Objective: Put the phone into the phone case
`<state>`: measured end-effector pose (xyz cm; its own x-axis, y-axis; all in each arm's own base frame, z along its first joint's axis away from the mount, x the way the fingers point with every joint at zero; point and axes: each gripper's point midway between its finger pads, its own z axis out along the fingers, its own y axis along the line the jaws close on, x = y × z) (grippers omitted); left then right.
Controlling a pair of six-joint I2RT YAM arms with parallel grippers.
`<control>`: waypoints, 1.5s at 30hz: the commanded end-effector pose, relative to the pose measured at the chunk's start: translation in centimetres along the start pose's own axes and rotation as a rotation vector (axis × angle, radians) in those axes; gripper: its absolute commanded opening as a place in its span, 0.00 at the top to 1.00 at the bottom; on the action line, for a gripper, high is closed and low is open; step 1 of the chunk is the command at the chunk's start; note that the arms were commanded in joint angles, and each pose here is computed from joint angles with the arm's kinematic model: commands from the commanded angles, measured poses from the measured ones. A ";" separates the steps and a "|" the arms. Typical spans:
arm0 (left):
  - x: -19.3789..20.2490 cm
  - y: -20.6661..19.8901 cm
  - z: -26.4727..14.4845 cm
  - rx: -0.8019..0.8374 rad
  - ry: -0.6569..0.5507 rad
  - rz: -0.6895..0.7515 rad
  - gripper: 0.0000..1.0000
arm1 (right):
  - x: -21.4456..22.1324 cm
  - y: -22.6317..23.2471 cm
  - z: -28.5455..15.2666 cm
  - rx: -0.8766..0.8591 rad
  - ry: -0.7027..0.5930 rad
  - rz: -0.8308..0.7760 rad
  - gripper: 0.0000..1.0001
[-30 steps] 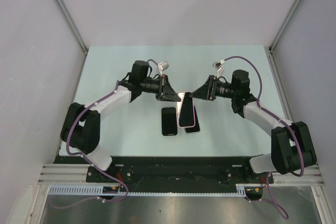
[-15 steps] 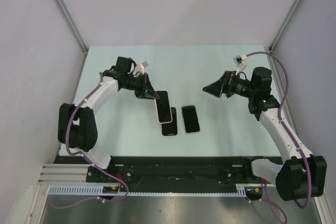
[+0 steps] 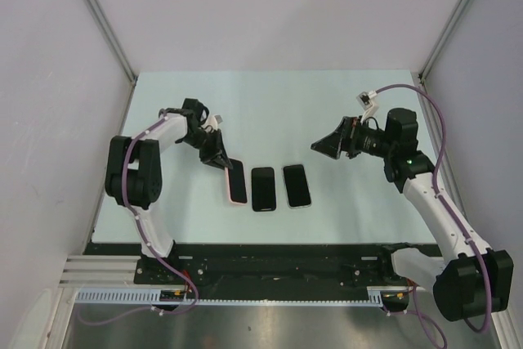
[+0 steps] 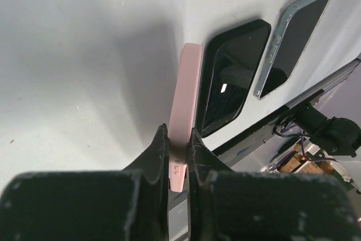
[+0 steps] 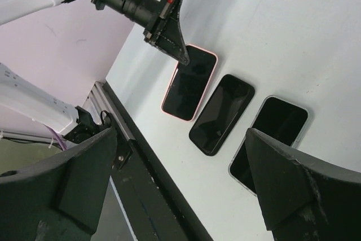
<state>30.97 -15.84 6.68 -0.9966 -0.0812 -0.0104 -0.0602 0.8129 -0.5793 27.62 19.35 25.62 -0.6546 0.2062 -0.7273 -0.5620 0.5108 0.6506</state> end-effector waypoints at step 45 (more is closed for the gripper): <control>3.6 -14.6 -22.1 0.287 -0.904 0.598 0.00 | -2.8 -0.9 -3.7 0.389 -0.132 0.019 0.00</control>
<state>28.61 -13.80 33.02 -0.4735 -0.1827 -0.8616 0.4544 0.7873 -0.4167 28.14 15.85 23.21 -0.6759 0.2612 -0.6892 -0.2636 0.7875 0.5571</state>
